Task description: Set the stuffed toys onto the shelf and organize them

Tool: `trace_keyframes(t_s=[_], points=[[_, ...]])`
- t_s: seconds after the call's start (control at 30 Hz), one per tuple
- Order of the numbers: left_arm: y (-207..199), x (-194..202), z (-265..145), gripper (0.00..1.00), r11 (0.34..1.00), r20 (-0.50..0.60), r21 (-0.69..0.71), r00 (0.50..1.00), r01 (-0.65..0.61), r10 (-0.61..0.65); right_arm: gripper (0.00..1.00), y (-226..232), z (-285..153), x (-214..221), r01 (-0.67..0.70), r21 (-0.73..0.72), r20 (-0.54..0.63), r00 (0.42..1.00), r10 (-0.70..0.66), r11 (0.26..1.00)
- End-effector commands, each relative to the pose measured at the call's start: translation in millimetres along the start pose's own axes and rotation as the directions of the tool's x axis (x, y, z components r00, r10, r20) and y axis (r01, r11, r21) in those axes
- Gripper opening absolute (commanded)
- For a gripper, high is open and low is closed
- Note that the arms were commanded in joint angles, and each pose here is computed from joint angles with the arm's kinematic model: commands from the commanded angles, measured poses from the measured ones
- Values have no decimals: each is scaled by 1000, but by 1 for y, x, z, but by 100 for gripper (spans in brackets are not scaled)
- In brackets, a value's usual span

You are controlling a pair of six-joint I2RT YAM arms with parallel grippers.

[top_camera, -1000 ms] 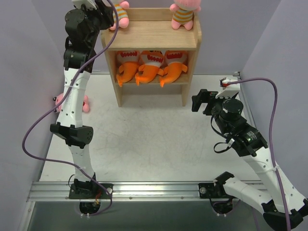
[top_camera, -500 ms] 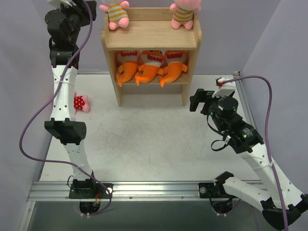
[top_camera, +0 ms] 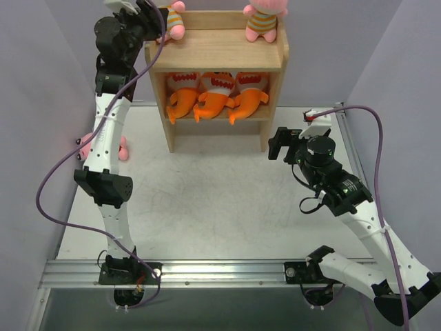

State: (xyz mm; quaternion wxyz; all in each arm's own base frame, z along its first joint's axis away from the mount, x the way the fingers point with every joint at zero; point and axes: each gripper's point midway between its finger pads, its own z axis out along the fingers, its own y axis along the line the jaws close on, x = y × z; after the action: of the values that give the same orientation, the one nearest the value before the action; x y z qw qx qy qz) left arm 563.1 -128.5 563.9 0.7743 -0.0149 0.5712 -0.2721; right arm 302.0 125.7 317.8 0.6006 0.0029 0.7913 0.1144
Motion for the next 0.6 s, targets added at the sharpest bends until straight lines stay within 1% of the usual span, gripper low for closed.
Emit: trace_keyframes(t_s=[0.0,0.07,0.1,0.3,0.57], points=[[-16,-26,-10,60,990,52,-58,990,-127,130,95,4,-2,-17,-25,-20,54,998,26,999],[-17,-20,-9,58,986,37,-75,988,-146,149,95,4,-3,-17,-27,-21,57,998,29,999],[-15,-20,-9,57,980,41,-113,984,-167,172,95,3,-5,-18,-29,-21,61,998,30,999],[-14,-6,-6,56,964,14,-158,976,-214,219,95,0,-11,-19,-32,-14,70,997,32,999],[-20,9,2,54,958,2,-152,969,-242,245,95,-4,-14,-17,-28,-6,72,997,28,1000]])
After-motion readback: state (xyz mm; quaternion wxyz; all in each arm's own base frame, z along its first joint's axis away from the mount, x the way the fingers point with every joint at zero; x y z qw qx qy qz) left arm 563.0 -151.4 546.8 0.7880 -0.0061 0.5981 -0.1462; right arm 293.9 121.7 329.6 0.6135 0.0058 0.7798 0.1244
